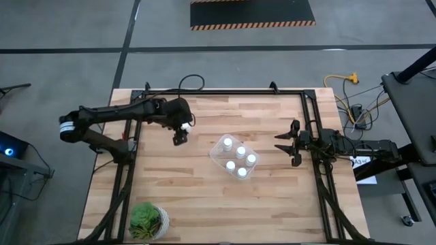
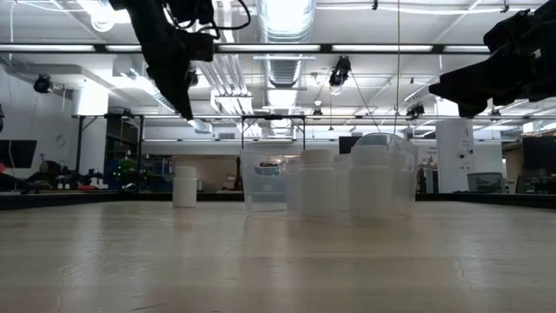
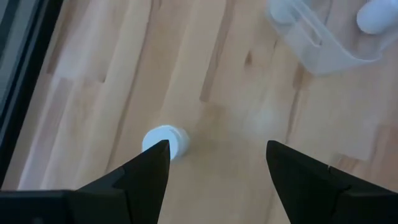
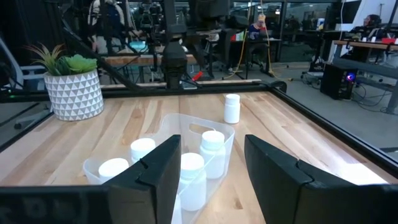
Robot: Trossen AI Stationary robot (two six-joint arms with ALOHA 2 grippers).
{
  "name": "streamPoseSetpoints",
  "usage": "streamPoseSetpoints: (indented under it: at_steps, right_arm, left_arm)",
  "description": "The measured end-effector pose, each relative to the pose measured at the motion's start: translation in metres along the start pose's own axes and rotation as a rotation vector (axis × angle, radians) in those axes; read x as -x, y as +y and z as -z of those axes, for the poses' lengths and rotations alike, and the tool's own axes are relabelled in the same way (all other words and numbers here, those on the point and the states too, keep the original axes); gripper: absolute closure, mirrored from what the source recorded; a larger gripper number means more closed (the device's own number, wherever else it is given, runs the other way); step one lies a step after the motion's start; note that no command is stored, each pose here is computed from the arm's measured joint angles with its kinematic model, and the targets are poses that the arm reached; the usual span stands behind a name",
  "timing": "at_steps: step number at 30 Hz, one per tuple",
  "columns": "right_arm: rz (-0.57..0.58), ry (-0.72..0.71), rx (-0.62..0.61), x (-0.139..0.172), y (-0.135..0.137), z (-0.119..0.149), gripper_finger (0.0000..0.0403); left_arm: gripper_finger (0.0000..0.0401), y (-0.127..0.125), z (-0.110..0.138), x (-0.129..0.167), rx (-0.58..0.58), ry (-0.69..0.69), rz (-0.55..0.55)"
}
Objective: Pick and place pill bottles into a basket
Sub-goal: Put the white pill bottle into the transparent bin
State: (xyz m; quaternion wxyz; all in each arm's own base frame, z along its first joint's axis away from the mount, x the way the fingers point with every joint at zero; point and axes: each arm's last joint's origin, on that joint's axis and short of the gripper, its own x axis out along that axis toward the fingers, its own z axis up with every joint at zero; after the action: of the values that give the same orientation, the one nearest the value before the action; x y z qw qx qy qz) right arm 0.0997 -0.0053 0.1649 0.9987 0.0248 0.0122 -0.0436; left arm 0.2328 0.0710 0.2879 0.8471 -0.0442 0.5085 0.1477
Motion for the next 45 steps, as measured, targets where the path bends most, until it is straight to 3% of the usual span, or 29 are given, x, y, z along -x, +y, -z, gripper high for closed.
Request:
streamPoseSetpoints:
  at_steps: [16, 35, 45]
  right_arm:
    - [0.0, 0.001, -0.001, 0.0, 0.0, 0.0, 0.0236]
    - [0.0, 0.001, -0.001, 0.0, 0.0, 0.0, 0.0236]
    - [0.0, 0.001, 0.0, 0.0, 0.0, 0.0, 0.0236]
  left_arm:
    - [0.0153, 0.039, 0.014, -0.03, 0.04, 0.039, 0.041]
    - [0.0153, 0.051, 0.011, -0.07, 0.05, 0.129, 0.042]
    - [0.0153, 0.062, 0.012, -0.071, 0.087, 0.125, 0.024]
